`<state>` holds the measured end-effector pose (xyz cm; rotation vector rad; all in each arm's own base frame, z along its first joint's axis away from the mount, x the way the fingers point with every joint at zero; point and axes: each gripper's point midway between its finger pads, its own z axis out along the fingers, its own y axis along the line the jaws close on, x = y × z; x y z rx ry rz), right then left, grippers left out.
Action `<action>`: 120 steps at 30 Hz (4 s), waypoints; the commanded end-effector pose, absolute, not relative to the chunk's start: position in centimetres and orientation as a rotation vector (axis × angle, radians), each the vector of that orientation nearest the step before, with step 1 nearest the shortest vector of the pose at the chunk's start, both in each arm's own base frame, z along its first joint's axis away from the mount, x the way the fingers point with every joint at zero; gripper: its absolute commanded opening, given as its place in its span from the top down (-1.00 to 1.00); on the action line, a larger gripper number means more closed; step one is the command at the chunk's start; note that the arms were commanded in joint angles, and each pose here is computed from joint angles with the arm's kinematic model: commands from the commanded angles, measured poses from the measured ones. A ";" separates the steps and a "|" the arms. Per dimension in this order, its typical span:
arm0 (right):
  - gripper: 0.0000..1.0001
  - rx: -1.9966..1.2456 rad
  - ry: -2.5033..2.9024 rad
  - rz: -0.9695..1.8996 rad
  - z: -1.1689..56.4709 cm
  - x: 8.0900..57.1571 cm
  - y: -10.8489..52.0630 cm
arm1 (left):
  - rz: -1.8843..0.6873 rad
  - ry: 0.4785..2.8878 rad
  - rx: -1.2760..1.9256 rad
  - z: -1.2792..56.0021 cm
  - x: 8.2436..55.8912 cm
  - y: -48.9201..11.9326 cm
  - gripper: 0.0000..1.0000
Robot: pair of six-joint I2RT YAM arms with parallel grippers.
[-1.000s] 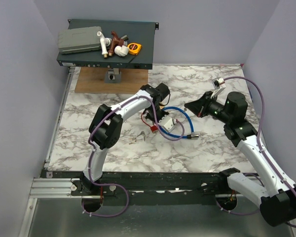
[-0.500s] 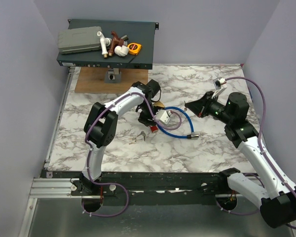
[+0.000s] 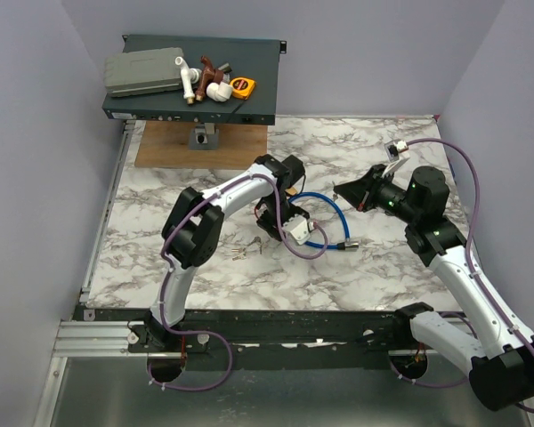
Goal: Unlock with the key
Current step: Move the lock to the center of the board, then pick up the lock from the center of the board.
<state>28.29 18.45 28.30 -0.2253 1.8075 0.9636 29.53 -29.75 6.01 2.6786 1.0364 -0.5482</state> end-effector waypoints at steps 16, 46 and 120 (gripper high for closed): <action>0.99 -0.211 1.808 0.905 29.0 28.7 17.7 | -0.487 0.795 2.920 3.4 30.1 -28.8 -0.07; 0.99 -0.207 1.778 0.887 31.3 27.0 16.9 | -0.597 0.857 2.887 5.0 24.8 -31.4 0.52; 0.99 -0.274 1.622 0.903 35.2 25.9 17.1 | -0.378 0.678 2.087 34.3 15.6 -26.4 1.00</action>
